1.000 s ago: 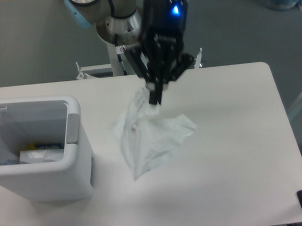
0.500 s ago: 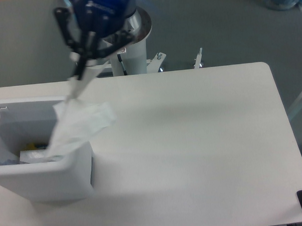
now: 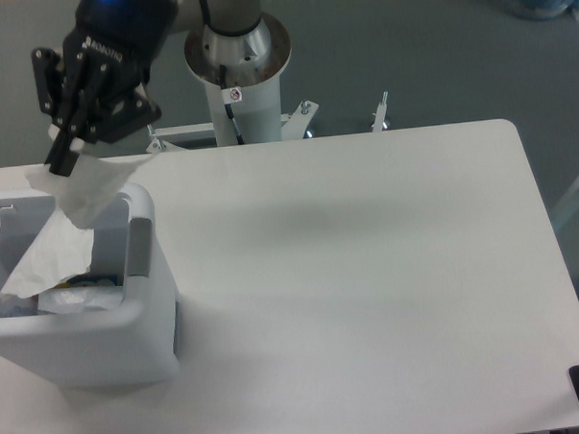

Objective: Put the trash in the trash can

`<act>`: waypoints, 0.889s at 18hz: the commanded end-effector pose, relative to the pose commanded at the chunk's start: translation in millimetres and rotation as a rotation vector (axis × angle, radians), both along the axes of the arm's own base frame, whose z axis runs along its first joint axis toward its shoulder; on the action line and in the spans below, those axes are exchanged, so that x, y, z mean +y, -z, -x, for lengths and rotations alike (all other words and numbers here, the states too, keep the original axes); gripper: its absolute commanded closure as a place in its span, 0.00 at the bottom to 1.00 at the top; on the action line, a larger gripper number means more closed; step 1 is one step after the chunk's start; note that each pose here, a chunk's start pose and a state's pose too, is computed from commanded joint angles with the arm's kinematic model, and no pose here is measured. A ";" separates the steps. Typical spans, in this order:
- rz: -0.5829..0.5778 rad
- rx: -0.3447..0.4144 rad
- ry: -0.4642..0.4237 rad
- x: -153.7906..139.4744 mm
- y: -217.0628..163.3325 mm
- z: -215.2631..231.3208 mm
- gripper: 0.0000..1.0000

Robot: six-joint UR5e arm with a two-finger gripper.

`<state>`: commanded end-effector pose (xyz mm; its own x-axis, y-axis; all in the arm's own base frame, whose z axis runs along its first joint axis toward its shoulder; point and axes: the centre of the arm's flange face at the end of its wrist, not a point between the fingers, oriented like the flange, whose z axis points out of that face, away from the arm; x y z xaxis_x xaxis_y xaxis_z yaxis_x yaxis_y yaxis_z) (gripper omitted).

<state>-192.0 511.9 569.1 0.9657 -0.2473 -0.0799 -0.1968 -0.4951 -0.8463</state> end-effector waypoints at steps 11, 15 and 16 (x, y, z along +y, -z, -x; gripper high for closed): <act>0.074 -0.067 0.082 34.5 45.8 -33.2 1.00; 0.092 -0.079 0.102 39.4 55.7 -43.8 1.00; 0.097 -0.080 0.109 40.1 58.9 -48.1 1.00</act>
<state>-143.9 552.1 510.2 0.9349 -0.3540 0.0259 -0.1876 -0.5548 -0.8106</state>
